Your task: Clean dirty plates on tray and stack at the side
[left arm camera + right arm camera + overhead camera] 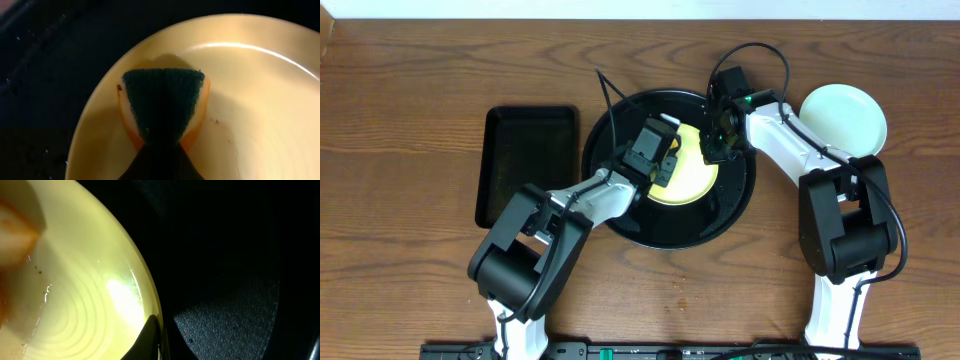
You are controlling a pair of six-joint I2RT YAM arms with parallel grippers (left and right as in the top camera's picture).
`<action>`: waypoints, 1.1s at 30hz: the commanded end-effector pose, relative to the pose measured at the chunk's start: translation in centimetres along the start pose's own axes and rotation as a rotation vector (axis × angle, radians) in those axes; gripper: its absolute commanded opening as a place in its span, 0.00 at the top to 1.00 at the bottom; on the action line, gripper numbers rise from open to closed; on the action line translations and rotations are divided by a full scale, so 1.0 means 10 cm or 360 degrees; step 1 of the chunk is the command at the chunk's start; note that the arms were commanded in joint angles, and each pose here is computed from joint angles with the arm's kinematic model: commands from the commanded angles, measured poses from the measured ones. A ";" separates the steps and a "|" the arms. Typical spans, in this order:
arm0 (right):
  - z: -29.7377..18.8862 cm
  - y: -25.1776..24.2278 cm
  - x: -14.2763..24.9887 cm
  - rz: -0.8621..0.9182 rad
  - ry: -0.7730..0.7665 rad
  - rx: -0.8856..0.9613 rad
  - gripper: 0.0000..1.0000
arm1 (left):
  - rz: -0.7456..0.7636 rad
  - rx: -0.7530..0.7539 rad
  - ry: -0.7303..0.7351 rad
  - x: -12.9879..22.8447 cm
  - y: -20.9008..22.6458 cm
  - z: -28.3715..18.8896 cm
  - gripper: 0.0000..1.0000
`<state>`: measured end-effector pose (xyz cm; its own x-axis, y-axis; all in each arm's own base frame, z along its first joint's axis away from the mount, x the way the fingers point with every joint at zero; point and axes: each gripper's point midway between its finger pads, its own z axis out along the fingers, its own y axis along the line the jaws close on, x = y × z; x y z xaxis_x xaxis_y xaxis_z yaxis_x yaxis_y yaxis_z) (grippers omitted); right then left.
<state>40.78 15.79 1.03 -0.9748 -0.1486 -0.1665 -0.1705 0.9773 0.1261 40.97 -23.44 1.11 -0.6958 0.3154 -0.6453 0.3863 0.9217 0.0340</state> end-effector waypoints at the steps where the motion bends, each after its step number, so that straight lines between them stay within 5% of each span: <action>1: -0.01 0.04 0.03 -0.0022 -0.0005 0.0000 0.99 | 0.0007 -0.0133 0.0157 0.37 0.33 0.20 0.92; 12: -0.01 0.04 0.02 -0.0022 -0.0009 -0.0001 0.99 | -0.0054 -0.0009 0.0040 0.18 0.30 0.23 0.93; 21: -0.01 0.04 0.02 -0.0022 -0.0009 -0.0001 0.99 | -0.0095 0.0024 -0.0376 -0.47 0.27 0.15 0.92; 33: -0.01 0.04 0.02 -0.0023 -0.0009 -0.0001 0.99 | -0.0252 0.0047 -0.0836 -1.46 0.40 -1.13 0.92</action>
<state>40.86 15.82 1.05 -0.9742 -0.1484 -0.1702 -0.1710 0.9771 0.1267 46.17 -23.29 13.35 -0.4302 0.0748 -0.8996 0.3571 0.9294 -0.0935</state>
